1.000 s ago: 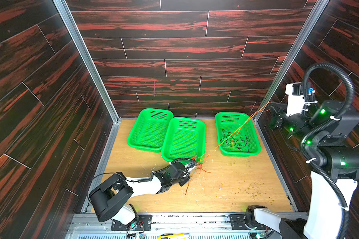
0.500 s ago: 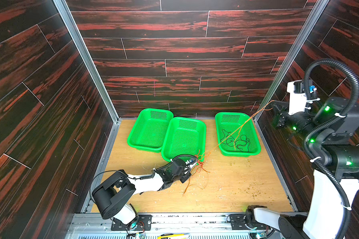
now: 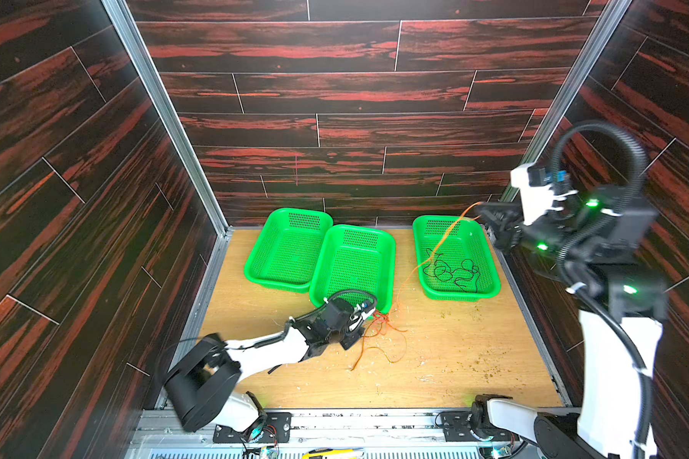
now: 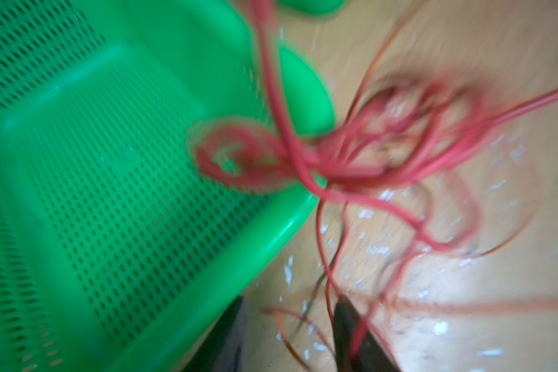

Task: Untangle and sort cables by color
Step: Untie the cable.

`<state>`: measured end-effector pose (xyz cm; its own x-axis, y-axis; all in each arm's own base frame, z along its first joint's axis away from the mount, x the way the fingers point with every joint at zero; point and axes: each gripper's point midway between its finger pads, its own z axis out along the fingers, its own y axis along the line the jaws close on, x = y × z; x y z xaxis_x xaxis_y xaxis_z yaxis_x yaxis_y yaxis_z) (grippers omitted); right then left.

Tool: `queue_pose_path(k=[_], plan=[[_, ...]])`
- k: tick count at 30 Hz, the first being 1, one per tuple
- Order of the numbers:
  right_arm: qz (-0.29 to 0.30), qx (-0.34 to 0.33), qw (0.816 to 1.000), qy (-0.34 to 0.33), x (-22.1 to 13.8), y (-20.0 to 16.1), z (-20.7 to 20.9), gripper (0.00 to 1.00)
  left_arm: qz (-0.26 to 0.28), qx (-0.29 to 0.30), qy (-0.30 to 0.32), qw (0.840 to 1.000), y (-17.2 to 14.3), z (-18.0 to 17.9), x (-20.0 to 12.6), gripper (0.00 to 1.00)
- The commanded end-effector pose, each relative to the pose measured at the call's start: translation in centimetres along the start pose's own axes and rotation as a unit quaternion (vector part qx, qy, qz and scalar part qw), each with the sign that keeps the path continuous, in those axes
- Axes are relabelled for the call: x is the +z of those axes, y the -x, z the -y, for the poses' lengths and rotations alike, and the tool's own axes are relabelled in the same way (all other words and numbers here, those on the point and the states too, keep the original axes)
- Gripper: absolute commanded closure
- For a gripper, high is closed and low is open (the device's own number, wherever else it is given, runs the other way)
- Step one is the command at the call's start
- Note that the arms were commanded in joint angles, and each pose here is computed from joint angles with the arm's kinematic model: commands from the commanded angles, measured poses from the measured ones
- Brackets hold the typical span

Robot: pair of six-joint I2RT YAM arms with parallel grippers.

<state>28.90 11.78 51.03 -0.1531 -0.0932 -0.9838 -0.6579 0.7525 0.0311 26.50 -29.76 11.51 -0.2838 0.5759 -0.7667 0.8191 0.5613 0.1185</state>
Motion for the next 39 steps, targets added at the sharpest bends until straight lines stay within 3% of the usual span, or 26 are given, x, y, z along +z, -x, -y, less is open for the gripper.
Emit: queue_pose_path(k=[1, 3, 4, 6, 13, 15, 20, 26, 33, 37, 39], plan=[[0.021, 0.000, 0.996, 0.084, 0.1, 0.0, -2.9, 1.00, 0.075, 0.021, -0.017, 0.997, 5.5, 0.5, -3.7, 0.38], [0.022, 0.000, 0.995, 0.100, 0.2, -0.4, -3.5, 1.00, 0.115, 0.026, -0.025, 0.993, 8.0, 0.8, -5.4, 0.27], [0.021, 0.000, 0.994, 0.106, 0.2, -0.6, -3.7, 1.00, 0.139, 0.030, -0.028, 0.989, 9.3, 1.0, -6.3, 0.26], [0.015, 0.004, 0.993, 0.120, 0.5, -1.1, -4.1, 1.00, 0.172, 0.033, -0.029, 0.984, 11.5, 1.1, -7.5, 0.09], [0.025, -0.004, 0.989, 0.148, 0.1, -1.3, -5.5, 1.00, 0.240, 0.029, -0.067, 0.968, 19.1, 2.2, -8.2, 0.08], [0.026, -0.003, 0.987, 0.160, -0.1, -1.2, -5.9, 1.00, 0.257, 0.023, -0.071, 0.963, 20.5, 2.4, -7.5, 0.01], [0.029, -0.007, 0.983, 0.183, -0.5, -1.2, -7.1, 1.00, 0.274, 0.002, -0.062, 0.960, 22.5, 1.7, -5.3, 0.01], [0.029, -0.005, 0.981, 0.189, -0.7, -1.4, -7.6, 1.00, 0.293, -0.013, -0.117, 0.949, 24.1, 3.4, -4.1, 0.01], [0.029, 0.015, 0.975, 0.219, -0.5, -2.4, -8.6, 1.00, 0.281, -0.003, -0.102, 0.954, 23.9, 2.8, -1.9, 0.01], [0.031, 0.020, 0.974, 0.225, -0.6, -2.6, -8.8, 1.00, 0.281, -0.004, -0.103, 0.954, 24.5, 2.6, -0.8, 0.09], [0.033, 0.020, 0.974, 0.225, -0.7, -2.5, -8.9, 1.00, 0.284, -0.007, -0.113, 0.952, 24.8, 2.9, -0.5, 0.21]])
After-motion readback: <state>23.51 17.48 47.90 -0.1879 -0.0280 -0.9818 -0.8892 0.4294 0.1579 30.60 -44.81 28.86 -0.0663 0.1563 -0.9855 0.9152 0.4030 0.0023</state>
